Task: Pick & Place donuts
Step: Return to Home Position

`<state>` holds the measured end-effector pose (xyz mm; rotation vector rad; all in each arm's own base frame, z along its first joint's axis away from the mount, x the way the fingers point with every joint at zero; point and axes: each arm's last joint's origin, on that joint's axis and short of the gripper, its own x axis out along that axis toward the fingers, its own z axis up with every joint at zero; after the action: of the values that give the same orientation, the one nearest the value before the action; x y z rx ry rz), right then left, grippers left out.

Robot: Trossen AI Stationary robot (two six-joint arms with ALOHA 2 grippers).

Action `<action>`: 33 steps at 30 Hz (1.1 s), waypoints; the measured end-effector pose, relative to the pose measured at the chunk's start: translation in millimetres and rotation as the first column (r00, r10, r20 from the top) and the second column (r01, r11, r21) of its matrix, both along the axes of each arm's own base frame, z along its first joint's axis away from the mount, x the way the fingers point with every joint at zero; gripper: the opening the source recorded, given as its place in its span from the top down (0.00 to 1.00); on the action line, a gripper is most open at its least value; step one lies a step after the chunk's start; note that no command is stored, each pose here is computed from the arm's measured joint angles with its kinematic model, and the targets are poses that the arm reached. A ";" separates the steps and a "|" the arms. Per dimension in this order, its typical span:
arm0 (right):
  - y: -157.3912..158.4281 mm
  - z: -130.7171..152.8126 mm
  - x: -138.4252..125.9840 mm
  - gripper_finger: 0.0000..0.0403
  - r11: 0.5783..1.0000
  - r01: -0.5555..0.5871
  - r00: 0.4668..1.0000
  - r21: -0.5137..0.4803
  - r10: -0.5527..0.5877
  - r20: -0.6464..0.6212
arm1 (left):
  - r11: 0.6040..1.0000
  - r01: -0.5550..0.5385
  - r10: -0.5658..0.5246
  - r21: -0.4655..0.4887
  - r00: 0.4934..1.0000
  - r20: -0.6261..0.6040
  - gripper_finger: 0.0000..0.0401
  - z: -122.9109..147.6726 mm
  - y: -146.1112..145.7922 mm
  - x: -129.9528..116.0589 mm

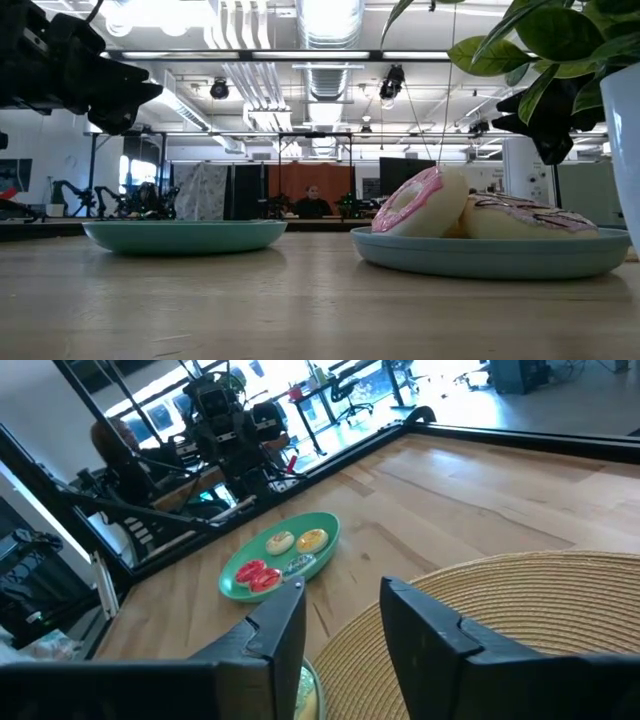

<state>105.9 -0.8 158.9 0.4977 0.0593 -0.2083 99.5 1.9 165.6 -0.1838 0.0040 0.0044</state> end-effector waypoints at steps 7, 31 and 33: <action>0.0 0.0 0.0 0.68 1.000 0.000 1.000 0.000 0.000 0.000 | 1.000 0.000 0.000 0.000 1.000 0.000 0.71 0.0 0.0 0.0; 0.0 0.0 0.0 0.68 1.000 0.000 1.000 0.000 0.000 0.000 | 1.000 0.000 0.000 0.000 1.000 0.001 0.71 0.1 0.0 0.0; 0.0 0.0 0.0 0.67 1.000 0.000 1.000 0.000 0.000 0.000 | 1.000 0.000 0.000 0.000 1.000 0.001 0.71 0.1 0.0 0.0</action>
<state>105.9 -0.8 158.9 0.4978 0.0589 -0.2083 99.5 1.8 165.6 -0.1838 0.0033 0.0041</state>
